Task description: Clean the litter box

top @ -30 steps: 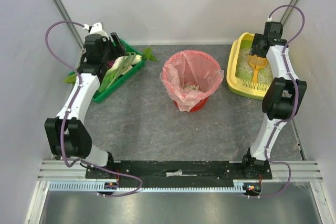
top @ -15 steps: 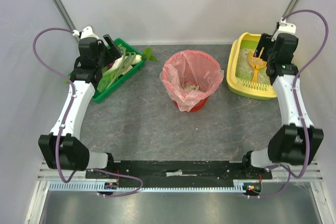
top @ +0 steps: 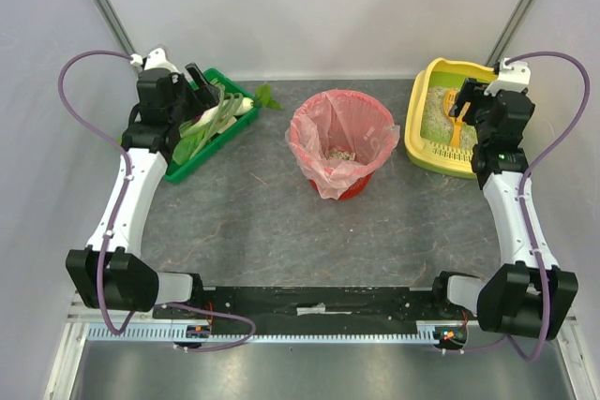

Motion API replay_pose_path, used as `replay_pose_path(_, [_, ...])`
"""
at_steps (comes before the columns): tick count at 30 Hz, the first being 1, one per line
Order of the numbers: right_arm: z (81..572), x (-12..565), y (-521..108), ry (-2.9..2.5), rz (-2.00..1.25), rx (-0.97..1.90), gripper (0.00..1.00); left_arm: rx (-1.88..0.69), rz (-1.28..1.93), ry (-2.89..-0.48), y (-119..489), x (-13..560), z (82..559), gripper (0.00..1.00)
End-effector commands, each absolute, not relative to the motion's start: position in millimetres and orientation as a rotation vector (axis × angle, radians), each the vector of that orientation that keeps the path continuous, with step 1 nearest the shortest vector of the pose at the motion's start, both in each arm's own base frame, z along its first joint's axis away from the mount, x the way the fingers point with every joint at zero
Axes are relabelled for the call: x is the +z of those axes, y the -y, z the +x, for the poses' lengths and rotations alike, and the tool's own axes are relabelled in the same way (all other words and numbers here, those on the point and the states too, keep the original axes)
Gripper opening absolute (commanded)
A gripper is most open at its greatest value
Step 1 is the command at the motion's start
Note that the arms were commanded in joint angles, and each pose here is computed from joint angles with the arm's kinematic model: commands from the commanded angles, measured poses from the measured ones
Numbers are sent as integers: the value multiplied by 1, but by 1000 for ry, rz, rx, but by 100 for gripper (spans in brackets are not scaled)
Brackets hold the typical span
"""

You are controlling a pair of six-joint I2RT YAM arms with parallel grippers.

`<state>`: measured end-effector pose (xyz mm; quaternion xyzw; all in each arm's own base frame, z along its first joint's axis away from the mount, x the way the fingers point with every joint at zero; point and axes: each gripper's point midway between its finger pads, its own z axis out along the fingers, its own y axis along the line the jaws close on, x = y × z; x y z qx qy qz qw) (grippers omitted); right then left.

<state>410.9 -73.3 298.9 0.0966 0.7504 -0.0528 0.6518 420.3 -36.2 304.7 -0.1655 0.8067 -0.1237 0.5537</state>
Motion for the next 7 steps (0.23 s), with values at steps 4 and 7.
replay_pose_path(4, [403, 333, 72, -1584, 177, -143, 84, -380, -331, -1795, 47, 341, 413, 82])
replay_pose_path(7, [403, 332, 72, -1585, 178, -136, 84, -359, -343, -1787, 43, 344, 413, 83])
